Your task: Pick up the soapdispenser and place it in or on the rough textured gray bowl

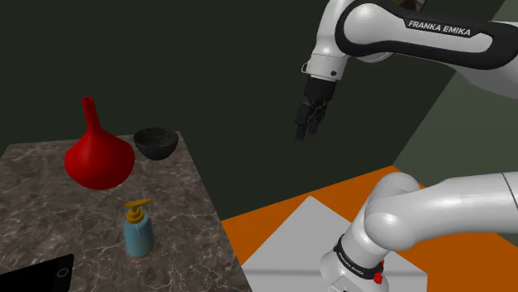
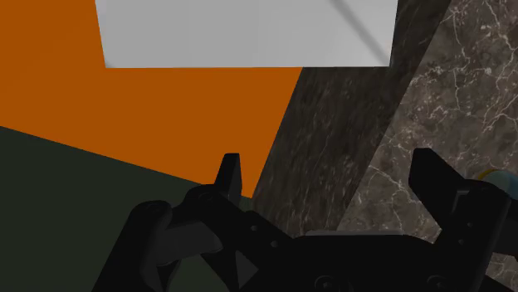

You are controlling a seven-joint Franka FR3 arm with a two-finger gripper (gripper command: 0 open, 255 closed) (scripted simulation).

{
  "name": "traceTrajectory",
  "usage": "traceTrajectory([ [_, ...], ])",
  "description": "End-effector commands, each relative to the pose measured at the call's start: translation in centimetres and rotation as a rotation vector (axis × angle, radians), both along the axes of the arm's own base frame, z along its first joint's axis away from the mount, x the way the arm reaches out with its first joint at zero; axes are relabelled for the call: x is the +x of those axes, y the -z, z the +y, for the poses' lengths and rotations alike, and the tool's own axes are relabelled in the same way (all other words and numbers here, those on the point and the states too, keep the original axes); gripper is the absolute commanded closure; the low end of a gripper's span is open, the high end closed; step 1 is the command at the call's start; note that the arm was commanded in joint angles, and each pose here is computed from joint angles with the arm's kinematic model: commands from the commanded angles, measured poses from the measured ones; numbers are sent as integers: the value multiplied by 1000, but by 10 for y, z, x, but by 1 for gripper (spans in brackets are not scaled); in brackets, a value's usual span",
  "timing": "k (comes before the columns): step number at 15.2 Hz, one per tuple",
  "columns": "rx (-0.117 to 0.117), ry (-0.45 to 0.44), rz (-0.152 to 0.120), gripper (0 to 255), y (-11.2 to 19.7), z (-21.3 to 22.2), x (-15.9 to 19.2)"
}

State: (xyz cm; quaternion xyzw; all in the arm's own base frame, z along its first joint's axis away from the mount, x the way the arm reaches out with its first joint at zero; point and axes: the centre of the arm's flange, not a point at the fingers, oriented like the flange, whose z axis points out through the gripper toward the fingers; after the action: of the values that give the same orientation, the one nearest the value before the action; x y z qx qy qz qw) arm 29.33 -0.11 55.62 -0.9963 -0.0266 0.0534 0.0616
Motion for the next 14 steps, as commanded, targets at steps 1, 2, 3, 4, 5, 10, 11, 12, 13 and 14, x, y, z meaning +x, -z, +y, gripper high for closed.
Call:
traceTrajectory([
  [1, 0, 0, 0, 0, 0, 0, 0],
  [2, 0, 2, -13, 0, 5, 12, 1],
  [3, 0, 3, -25, 0, 11, 23, 2],
  [4, 0, 5, -38, 0, 16, 35, 2],
  [5, 0, 6, -50, 0, 21, 47, 3],
  [10, -1, 14, -113, 0, 48, 105, 10],
  [11, -1, 16, -126, 0, 53, 116, 11],
  [12, -1, 17, -138, 0, 58, 128, 13],
  [13, -1, 19, -151, 0, 63, 140, 15],
  [14, -1, 21, -163, 0, 69, 151, 16],
])
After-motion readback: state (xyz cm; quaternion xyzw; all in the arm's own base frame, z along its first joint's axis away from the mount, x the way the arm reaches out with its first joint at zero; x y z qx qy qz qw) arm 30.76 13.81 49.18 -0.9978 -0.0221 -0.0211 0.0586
